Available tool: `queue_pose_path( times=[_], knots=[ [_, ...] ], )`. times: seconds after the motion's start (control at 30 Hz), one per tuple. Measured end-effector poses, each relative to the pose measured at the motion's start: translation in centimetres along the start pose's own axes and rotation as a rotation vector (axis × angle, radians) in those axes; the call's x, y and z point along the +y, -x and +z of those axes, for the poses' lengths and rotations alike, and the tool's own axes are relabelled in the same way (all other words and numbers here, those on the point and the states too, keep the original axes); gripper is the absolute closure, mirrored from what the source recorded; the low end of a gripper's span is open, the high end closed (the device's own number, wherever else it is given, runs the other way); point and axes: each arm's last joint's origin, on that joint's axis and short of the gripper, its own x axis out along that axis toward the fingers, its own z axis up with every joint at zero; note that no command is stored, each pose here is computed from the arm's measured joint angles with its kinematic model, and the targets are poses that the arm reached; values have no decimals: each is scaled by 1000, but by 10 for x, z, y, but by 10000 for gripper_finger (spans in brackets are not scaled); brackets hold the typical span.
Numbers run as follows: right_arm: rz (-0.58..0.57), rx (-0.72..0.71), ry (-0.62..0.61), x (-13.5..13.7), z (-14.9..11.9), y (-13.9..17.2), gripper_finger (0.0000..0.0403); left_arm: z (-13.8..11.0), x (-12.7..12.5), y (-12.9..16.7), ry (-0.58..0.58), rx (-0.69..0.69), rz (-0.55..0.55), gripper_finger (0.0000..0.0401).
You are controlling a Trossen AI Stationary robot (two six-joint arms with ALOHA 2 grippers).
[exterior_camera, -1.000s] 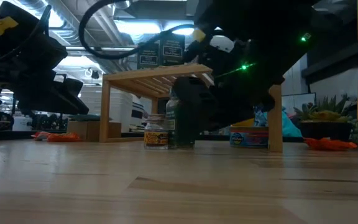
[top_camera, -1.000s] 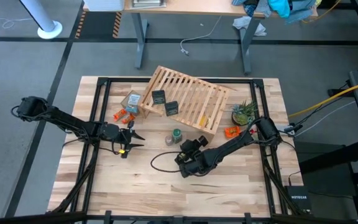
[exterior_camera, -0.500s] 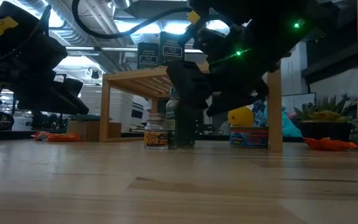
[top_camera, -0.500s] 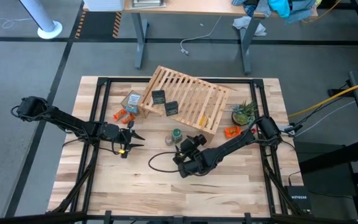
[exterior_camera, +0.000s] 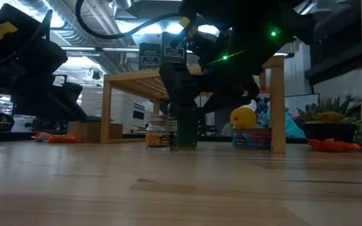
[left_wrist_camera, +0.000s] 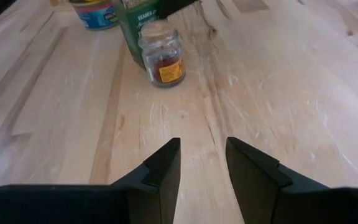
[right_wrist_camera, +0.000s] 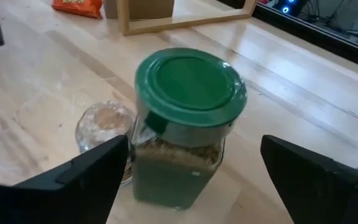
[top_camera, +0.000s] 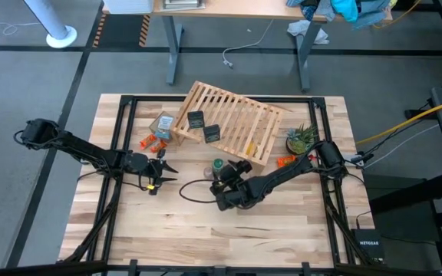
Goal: Shelf spices
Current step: Put the green seasoning bottle on the shelf
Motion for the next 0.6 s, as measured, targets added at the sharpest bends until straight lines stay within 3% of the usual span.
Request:
queue_pose_path(
  times=[0.4,0.6],
  knots=[
    [-28,-22,-26,-3,4,-6,32,-7,-1,0,-8,72,-7,278],
    [-38,-41,-35,-3,5,-6,74,-10,-1,1,-12,105,-11,278]
  ],
)
